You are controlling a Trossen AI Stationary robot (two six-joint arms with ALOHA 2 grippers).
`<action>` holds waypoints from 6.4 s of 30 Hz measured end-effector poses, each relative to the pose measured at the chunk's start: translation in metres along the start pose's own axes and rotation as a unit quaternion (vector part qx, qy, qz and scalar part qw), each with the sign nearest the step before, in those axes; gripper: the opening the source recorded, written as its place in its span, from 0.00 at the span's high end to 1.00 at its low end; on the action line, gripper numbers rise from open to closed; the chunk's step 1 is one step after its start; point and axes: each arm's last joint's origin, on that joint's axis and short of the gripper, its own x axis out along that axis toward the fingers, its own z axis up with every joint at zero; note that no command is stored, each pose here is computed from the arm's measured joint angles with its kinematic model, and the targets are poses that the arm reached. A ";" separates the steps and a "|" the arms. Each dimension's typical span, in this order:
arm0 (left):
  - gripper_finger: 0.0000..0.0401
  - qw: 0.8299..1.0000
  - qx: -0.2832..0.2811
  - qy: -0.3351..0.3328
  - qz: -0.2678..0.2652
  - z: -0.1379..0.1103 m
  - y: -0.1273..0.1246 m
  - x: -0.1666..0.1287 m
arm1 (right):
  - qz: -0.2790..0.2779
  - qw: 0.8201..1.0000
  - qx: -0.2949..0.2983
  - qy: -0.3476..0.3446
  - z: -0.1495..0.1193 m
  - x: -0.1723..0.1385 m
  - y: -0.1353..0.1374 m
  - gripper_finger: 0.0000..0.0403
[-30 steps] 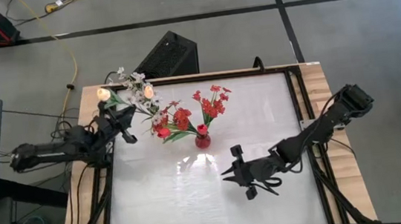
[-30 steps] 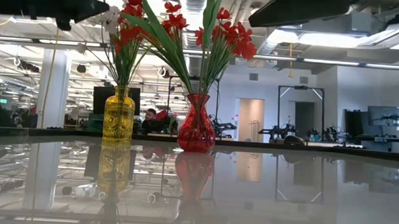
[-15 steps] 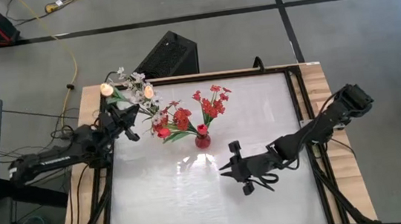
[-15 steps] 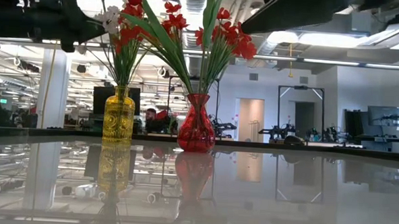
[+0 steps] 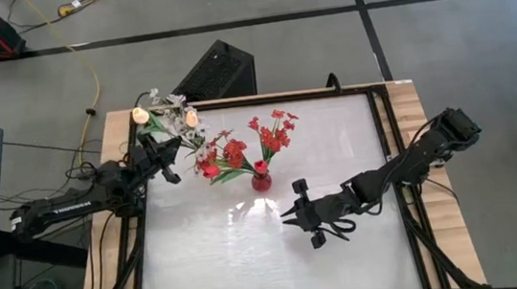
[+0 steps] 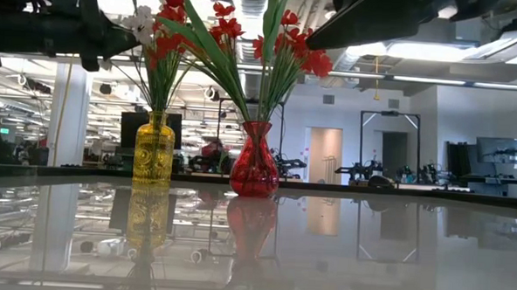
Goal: Sort flowers into vase by color
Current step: Put the white tulip into the yellow vase, then return to Home Position
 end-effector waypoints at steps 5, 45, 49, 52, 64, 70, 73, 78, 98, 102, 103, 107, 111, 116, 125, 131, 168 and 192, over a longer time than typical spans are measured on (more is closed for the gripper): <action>1.00 1.000 0.001 0.012 -0.001 -0.003 -0.001 0.002 | 0.000 1.000 -0.001 0.000 0.000 0.000 0.000 0.75; 1.00 0.999 0.002 0.034 -0.038 -0.003 -0.007 0.017 | 0.002 1.000 0.003 0.010 -0.002 0.000 0.001 0.75; 1.00 0.999 0.005 0.033 -0.037 -0.004 -0.008 0.019 | 0.002 1.000 0.003 0.010 -0.002 0.000 0.001 0.75; 1.00 0.999 0.008 0.024 -0.036 -0.003 -0.008 0.020 | 0.002 1.000 0.003 0.010 -0.002 0.000 0.001 0.75; 1.00 0.999 0.019 0.037 -0.033 -0.008 -0.009 0.024 | 0.003 1.000 0.006 0.010 -0.002 0.000 0.001 0.75; 1.00 0.998 0.038 0.050 -0.030 -0.012 -0.010 0.026 | 0.007 1.000 0.008 0.008 -0.001 -0.001 0.004 0.75; 1.00 0.997 0.042 0.050 -0.030 -0.012 -0.010 0.026 | 0.007 1.000 0.007 0.008 -0.001 -0.002 0.005 0.75; 1.00 0.997 0.035 0.060 -0.019 -0.014 -0.009 0.026 | 0.007 1.000 0.007 0.008 -0.001 -0.002 0.005 0.75; 1.00 0.995 0.027 0.097 0.020 -0.021 -0.007 0.024 | 0.011 1.000 0.006 0.011 -0.002 -0.002 0.007 0.75; 1.00 0.995 0.025 0.099 0.021 -0.021 -0.007 0.024 | 0.011 1.000 0.002 0.016 -0.002 -0.004 0.006 0.75; 1.00 0.994 0.025 0.101 0.020 -0.022 -0.007 0.024 | 0.011 1.000 0.002 0.018 -0.002 -0.006 0.006 0.75; 1.00 0.991 0.034 0.130 0.020 -0.017 -0.008 0.030 | 0.009 1.000 0.005 0.010 0.003 -0.016 0.001 0.75; 1.00 0.983 0.037 0.177 0.019 -0.005 -0.010 0.039 | 0.006 1.000 0.010 -0.004 0.009 -0.030 -0.005 0.75; 1.00 0.977 0.033 0.209 0.021 -0.001 -0.011 0.042 | -0.006 0.999 0.021 -0.029 0.017 -0.046 -0.015 0.75; 1.00 0.970 0.020 0.243 0.025 -0.014 -0.010 0.039 | -0.027 0.998 0.022 -0.061 0.025 -0.071 -0.031 0.75; 1.00 0.964 0.024 0.263 0.025 -0.021 -0.011 0.041 | -0.028 0.997 0.024 -0.067 0.027 -0.078 -0.033 0.75; 0.78 0.960 0.002 0.281 0.014 -0.021 -0.014 0.034 | -0.021 0.999 0.025 -0.034 0.020 -0.076 -0.031 0.75; 0.72 0.885 -0.181 0.413 -0.114 0.006 -0.021 -0.004 | -0.021 0.997 0.065 -0.042 0.020 -0.102 -0.040 0.75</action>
